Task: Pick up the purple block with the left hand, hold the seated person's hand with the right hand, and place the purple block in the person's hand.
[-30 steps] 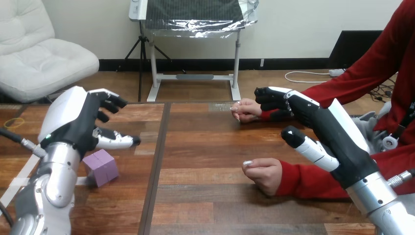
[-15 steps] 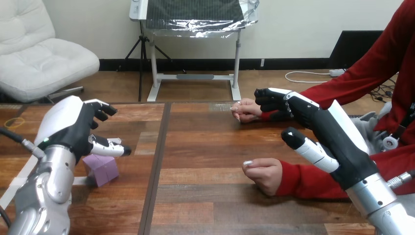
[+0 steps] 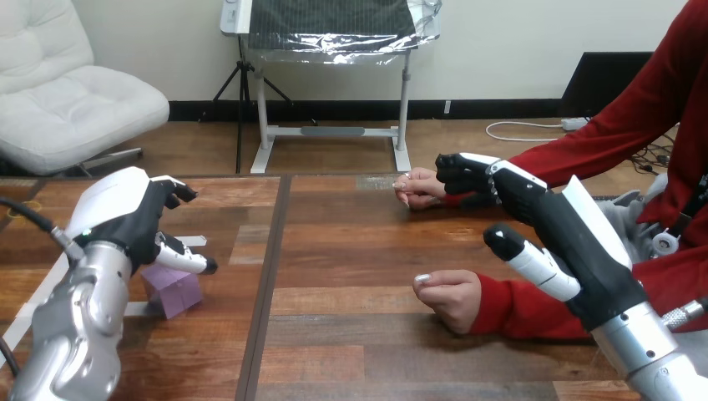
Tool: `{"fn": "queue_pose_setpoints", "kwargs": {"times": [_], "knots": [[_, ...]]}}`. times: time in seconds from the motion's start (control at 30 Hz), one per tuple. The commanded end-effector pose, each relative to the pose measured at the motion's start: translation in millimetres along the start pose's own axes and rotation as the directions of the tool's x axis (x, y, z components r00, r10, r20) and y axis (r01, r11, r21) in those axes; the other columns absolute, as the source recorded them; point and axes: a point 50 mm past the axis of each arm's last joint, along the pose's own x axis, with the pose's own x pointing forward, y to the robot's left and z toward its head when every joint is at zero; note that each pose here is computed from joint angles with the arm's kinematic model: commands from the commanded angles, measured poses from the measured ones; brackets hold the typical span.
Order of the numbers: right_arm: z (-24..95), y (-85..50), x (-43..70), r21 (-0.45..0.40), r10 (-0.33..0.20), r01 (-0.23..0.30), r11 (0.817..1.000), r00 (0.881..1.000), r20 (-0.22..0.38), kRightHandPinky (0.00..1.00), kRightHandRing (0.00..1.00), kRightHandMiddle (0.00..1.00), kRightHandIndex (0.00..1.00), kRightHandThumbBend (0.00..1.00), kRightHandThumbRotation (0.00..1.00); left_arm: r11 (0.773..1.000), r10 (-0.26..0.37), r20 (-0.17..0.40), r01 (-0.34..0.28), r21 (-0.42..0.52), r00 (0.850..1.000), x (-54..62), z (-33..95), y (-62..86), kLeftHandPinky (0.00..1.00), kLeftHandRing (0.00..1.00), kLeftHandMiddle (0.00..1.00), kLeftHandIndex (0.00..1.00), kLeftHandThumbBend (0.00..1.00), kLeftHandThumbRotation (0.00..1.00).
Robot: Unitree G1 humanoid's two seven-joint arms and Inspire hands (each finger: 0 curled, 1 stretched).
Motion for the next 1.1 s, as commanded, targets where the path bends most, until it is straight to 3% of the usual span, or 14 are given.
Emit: {"fn": "queue_pose_setpoints", "kwargs": {"times": [0.0,0.73,1.07], "knots": [[16.8,-4.1,10.0,-0.008,-0.020,0.021,1.000,0.994,0.104,0.74,0.78,0.80,0.81,0.93,1.00,0.994,0.077,0.023,-0.078,0.073,0.997,15.1,7.4,27.3,0.65,0.78,0.80,0.77,0.88,0.10],[26.2,-1.7,6.1,-0.006,-0.020,0.021,1.000,0.992,0.127,0.73,0.78,0.79,0.80,0.97,1.00,0.995,0.031,-0.051,-0.026,0.096,0.998,38.4,-3.3,21.4,0.67,0.78,0.80,0.78,0.91,0.07],[32.4,-1.4,3.5,-0.003,-0.023,0.024,1.000,0.990,0.140,0.73,0.78,0.79,0.79,0.97,1.00,0.990,0.015,-0.096,-0.001,0.140,0.995,46.5,-7.0,17.3,0.68,0.79,0.81,0.79,0.93,0.11]]}}
